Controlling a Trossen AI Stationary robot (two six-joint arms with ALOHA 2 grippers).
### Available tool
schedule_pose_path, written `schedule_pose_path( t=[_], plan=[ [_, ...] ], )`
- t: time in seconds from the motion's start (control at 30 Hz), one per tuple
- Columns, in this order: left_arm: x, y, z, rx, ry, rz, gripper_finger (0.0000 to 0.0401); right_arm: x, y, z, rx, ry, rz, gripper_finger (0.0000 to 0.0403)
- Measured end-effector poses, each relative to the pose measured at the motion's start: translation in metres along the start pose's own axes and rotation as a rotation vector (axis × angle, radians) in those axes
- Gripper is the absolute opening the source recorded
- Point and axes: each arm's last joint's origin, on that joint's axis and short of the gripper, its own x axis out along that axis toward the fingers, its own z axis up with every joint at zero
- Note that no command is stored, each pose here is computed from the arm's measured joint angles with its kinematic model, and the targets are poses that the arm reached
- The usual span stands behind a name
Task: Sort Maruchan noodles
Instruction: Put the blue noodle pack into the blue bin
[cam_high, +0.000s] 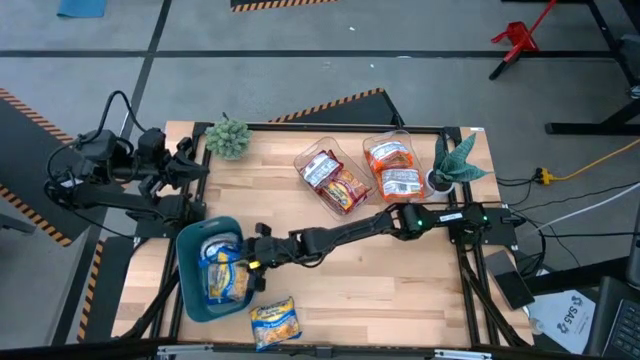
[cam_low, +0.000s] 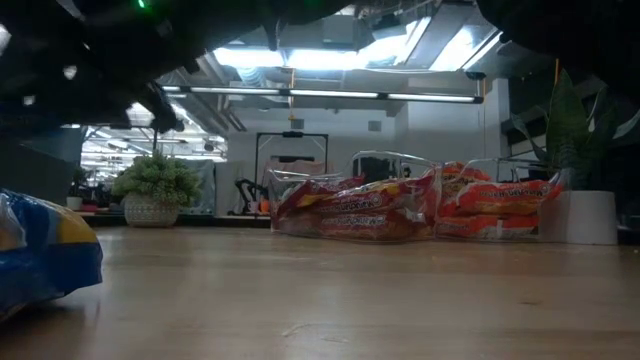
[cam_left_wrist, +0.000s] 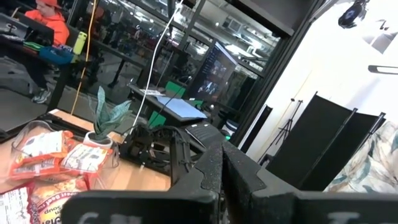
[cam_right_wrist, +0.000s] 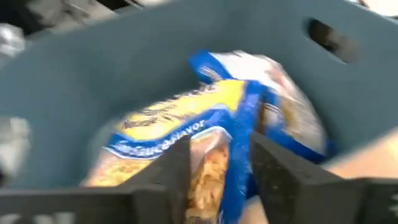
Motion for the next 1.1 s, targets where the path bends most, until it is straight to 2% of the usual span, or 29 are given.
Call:
schedule_pose_path(
  t=[0.1,0.33,0.43,0.53,0.67,0.73,0.9,1.1],
  plan=[
    [0.0,0.001,0.0,0.0,-0.002,0.016,0.0,0.0,-0.001,0.0,-0.002,0.005,-0.03,0.0094],
    [0.0,0.004,-0.002,0.022,-0.005,0.096,0.0,0.0,0.002,0.001,-0.01,0.013,0.107,0.0009],
    [0.0,0.005,-0.003,0.025,-0.002,0.113,0.0,-0.001,0.005,0.001,-0.036,0.027,0.201,0.0005],
    [0.0,0.005,-0.003,0.025,-0.002,0.113,0.0,-0.008,0.007,0.009,-0.018,0.029,0.189,0.0008],
    [0.0,0.005,-0.003,0.025,-0.001,0.112,0.0,-0.032,0.018,0.036,-0.065,-0.029,0.2,0.0002],
    [0.0,0.005,-0.003,0.025,-0.001,0.113,0.0,-0.038,0.021,0.041,-0.079,-0.02,0.21,0.0001],
    [-0.001,0.006,-0.006,0.025,0.027,0.126,0.0,-0.039,0.024,0.02,-0.029,0.158,0.085,0.0],
    [-0.001,0.008,-0.008,0.025,0.052,0.14,0.0,-0.03,0.026,0.005,-0.022,0.187,0.042,0.0]
  ],
)
